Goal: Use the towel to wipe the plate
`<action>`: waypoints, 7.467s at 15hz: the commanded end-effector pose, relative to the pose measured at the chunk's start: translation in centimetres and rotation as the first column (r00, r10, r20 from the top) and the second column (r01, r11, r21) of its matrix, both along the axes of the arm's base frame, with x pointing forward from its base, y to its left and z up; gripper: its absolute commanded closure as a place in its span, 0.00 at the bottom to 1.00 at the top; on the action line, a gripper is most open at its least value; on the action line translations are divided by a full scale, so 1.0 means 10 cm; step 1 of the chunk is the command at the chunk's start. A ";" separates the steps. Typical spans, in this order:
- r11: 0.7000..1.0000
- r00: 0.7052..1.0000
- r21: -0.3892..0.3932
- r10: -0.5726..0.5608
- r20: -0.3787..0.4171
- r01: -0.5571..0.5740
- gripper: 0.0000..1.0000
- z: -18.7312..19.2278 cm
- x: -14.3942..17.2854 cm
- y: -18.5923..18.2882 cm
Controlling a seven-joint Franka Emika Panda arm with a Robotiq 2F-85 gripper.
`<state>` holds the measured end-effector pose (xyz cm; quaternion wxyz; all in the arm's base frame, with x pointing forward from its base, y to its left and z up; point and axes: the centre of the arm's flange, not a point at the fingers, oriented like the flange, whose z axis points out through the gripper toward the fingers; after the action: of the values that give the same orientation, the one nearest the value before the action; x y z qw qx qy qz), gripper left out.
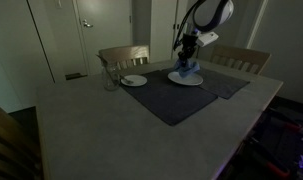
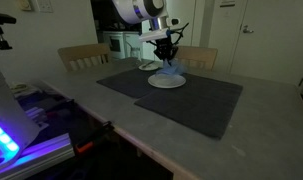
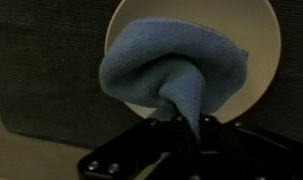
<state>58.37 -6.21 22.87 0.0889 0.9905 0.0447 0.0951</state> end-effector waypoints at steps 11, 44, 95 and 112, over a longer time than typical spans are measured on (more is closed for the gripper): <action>1.000 1.000 0.000 0.000 0.001 0.000 0.93 0.00 0.00 0.00; 0.981 0.999 0.192 -0.025 0.025 0.020 0.98 -0.78 -0.05 -0.49; 0.985 0.976 0.160 0.097 -0.197 -0.066 0.98 -0.79 0.22 -0.08; 0.996 0.952 -0.078 -0.057 -0.301 0.035 0.98 -0.90 0.14 -0.58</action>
<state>59.21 -11.29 15.68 0.0882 0.9925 0.0450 -0.0718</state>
